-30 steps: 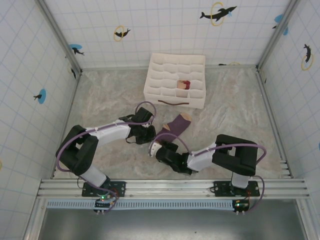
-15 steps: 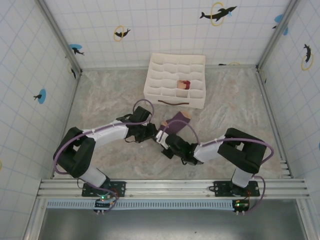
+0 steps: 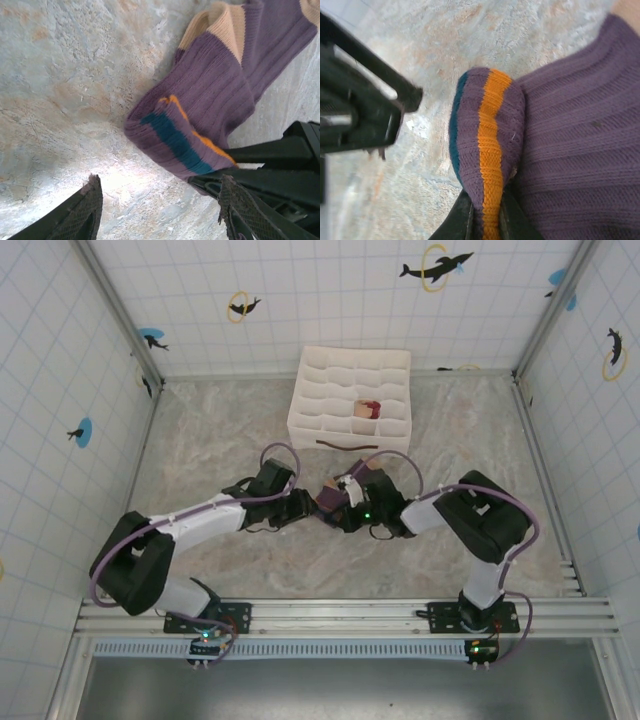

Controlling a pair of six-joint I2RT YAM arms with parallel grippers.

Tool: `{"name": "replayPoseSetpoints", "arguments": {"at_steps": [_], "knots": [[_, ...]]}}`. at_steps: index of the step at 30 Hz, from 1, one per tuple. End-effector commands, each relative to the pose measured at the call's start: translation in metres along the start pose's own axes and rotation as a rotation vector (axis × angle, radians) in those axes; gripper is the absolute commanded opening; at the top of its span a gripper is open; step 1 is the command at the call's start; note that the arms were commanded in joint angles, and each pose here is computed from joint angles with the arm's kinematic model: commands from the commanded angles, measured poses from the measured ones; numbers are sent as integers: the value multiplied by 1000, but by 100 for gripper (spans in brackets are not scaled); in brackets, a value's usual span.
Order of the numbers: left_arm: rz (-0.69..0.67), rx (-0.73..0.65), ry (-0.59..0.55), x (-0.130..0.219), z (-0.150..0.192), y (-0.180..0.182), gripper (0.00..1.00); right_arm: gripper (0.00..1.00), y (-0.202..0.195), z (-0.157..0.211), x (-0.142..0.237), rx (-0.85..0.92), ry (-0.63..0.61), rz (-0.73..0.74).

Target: Roll the socks

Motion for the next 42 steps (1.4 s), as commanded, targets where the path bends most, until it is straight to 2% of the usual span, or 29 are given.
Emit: {"name": "replayPoseSetpoints", "arguments": {"at_steps": [1, 8, 12, 19, 22, 24, 26, 29, 36, 42], "knots": [[36, 33, -3, -9, 0, -2, 62, 0, -23, 62, 2, -378, 223, 11], [84, 67, -24, -23, -8, -8, 62, 0, -33, 63, 5, -521, 221, 42], [90, 87, -7, -33, -8, -8, 59, 0, -34, 58, 4, -562, 202, 40], [78, 114, 23, -47, -3, -2, 39, 0, -34, 47, 2, -606, 157, 17], [59, 129, 44, -52, 1, 4, 23, 3, -36, 40, 3, -586, 129, 31], [43, 131, 60, -53, 3, 7, 15, 10, -33, 34, 7, -547, 103, 40], [25, 124, 73, -51, 4, 9, 9, 23, -30, 26, 14, -489, 78, 59], [2, 97, 116, -47, 7, 10, 0, 34, -24, 16, 27, -367, 47, 111], [1, 52, 186, -36, 24, 14, 0, 55, -3, -4, 52, -21, -25, 275], [-24, 5, 225, -28, 36, 23, 0, 65, 27, -17, 55, 349, -75, 446]]}}
Point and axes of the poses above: each hand's point on the last joint's axis, 136 mm out from that joint toward the fingers, its own x axis back along the fingers, its own y axis along the line the jaws close on, z = x × y, the point moved 1 cm from there along x, back along the fingers
